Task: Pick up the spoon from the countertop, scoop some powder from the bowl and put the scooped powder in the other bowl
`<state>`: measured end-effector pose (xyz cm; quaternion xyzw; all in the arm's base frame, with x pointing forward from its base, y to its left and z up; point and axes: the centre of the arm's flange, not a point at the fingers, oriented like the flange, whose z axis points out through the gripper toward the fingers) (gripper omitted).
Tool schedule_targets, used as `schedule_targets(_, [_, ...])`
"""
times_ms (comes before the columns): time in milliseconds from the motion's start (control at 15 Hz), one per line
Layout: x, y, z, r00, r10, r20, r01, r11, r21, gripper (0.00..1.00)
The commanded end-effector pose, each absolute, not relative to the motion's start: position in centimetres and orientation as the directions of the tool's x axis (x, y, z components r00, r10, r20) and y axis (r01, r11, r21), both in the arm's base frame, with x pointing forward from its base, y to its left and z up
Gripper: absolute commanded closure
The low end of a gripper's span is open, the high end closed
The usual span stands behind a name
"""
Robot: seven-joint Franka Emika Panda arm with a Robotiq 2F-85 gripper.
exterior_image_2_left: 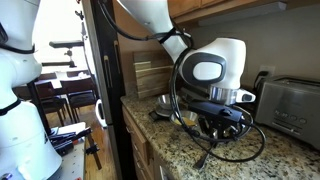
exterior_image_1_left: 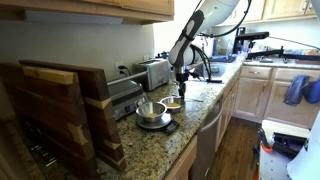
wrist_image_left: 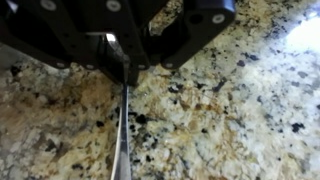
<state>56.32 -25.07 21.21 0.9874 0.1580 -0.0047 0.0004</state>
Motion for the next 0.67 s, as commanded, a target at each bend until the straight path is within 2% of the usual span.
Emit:
schedule_targets(0, [55.2,-25.1,21.1,0.946,0.324,0.020,0.324,-0.946,-0.017,0.95])
schedule_targets(600, [54.7,-23.8,24.9,0.923,0.383,0.035,0.382,-0.924,0.015,0.95])
